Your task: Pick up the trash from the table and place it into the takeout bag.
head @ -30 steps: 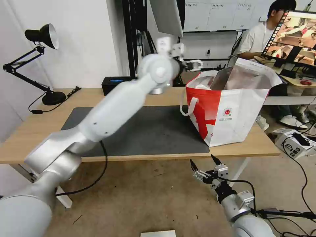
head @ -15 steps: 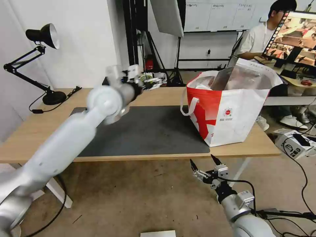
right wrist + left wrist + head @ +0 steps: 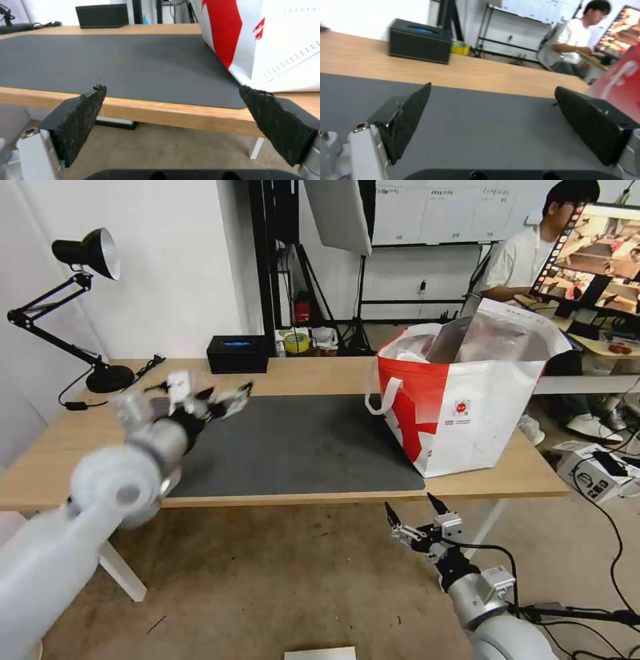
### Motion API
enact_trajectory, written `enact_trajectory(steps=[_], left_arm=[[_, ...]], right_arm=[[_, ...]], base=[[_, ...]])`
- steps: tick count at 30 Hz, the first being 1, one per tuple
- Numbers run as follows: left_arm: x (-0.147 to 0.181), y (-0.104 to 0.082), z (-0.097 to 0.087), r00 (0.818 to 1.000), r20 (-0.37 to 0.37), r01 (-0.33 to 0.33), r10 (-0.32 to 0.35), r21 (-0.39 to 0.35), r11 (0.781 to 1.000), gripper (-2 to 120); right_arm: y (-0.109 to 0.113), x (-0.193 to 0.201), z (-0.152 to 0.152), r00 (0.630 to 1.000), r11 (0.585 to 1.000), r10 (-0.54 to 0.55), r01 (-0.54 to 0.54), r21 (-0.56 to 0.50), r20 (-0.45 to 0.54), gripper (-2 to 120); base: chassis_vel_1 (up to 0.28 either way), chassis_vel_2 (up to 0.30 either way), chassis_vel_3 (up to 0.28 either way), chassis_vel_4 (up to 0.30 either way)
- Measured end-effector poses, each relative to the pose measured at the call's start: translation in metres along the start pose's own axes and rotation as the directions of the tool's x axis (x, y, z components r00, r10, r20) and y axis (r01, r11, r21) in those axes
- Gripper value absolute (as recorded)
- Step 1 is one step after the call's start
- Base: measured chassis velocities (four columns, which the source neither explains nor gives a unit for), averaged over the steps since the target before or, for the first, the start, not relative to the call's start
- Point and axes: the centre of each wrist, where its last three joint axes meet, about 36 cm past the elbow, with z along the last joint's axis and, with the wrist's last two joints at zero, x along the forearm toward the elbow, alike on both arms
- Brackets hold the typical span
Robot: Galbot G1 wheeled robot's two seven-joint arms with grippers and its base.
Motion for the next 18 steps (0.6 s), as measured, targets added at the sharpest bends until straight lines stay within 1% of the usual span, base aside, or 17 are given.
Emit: enact_trajectory(steps=[2, 3, 5, 6, 8, 9, 10, 12, 13, 14, 16, 17, 18], left_arm=[[0.013, 0.013, 0.021, 0.999, 0.029, 0.032, -0.030, -0.053, 0.998, 100], [0.013, 0.013, 0.021, 0.999, 0.029, 0.032, -0.030, -0.053, 0.998, 100], [0.029, 0.026, 0.045, 0.996, 0.066, 0.065, -0.058, -0.102, 0.993, 100], [0.029, 0.026, 0.045, 0.996, 0.066, 0.065, -0.058, -0.102, 0.993, 100], [0.044, 0.038, 0.063, 0.996, 0.063, 0.070, -0.063, -0.126, 0.989, 100], [0.052, 0.044, 0.071, 0.997, 0.052, 0.057, -0.051, -0.137, 0.989, 100], [0.052, 0.044, 0.071, 0.997, 0.052, 0.057, -0.051, -0.137, 0.989, 100], [0.065, 0.051, 0.083, 0.999, 0.041, 0.040, -0.034, -0.147, 0.988, 100], [0.065, 0.051, 0.083, 0.999, 0.041, 0.040, -0.034, -0.147, 0.988, 100], [0.069, 0.054, 0.087, 0.998, 0.045, 0.039, -0.033, -0.151, 0.988, 100], [0.079, 0.062, 0.100, 0.998, 0.055, 0.051, -0.043, -0.154, 0.987, 100], [0.079, 0.062, 0.100, 0.998, 0.055, 0.051, -0.043, -0.154, 0.987, 100], [0.085, 0.067, 0.110, 0.996, 0.071, 0.071, -0.061, -0.147, 0.987, 100]], right_arm=[[0.000, 0.000, 0.000, 1.000, 1.000, 0.000, 0.000, 0.000, 0.000, 100], [0.000, 0.000, 0.000, 1.000, 1.000, 0.000, 0.000, 0.000, 0.000, 100], [0.000, 0.000, 0.000, 1.000, 1.000, 0.000, 0.000, 0.000, 0.000, 100], [0.000, 0.000, 0.000, 1.000, 1.000, 0.000, 0.000, 0.000, 0.000, 100], [0.000, 0.000, 0.000, 1.000, 1.000, 0.000, 0.000, 0.000, 0.000, 100], [0.000, 0.000, 0.000, 1.000, 1.000, 0.000, 0.000, 0.000, 0.000, 100], [0.000, 0.000, 0.000, 1.000, 1.000, 0.000, 0.000, 0.000, 0.000, 100], [0.000, 0.000, 0.000, 1.000, 1.000, 0.000, 0.000, 0.000, 0.000, 100], [0.000, 0.000, 0.000, 1.000, 1.000, 0.000, 0.000, 0.000, 0.000, 100], [0.000, 0.000, 0.000, 1.000, 1.000, 0.000, 0.000, 0.000, 0.000, 100], [0.000, 0.000, 0.000, 1.000, 1.000, 0.000, 0.000, 0.000, 0.000, 100], [0.000, 0.000, 0.000, 1.000, 1.000, 0.000, 0.000, 0.000, 0.000, 100], [0.000, 0.000, 0.000, 1.000, 1.000, 0.000, 0.000, 0.000, 0.000, 100]], base=[[0.000, 0.000, 0.000, 0.000], [0.000, 0.000, 0.000, 0.000], [0.000, 0.000, 0.000, 0.000], [0.000, 0.000, 0.000, 0.000], [0.000, 0.000, 0.000, 0.000], [0.000, 0.000, 0.000, 0.000], [0.000, 0.000, 0.000, 0.000], [0.000, 0.000, 0.000, 0.000], [0.000, 0.000, 0.000, 0.000], [0.000, 0.000, 0.000, 0.000], [0.000, 0.000, 0.000, 0.000], [0.000, 0.000, 0.000, 0.000], [0.000, 0.000, 0.000, 0.000]])
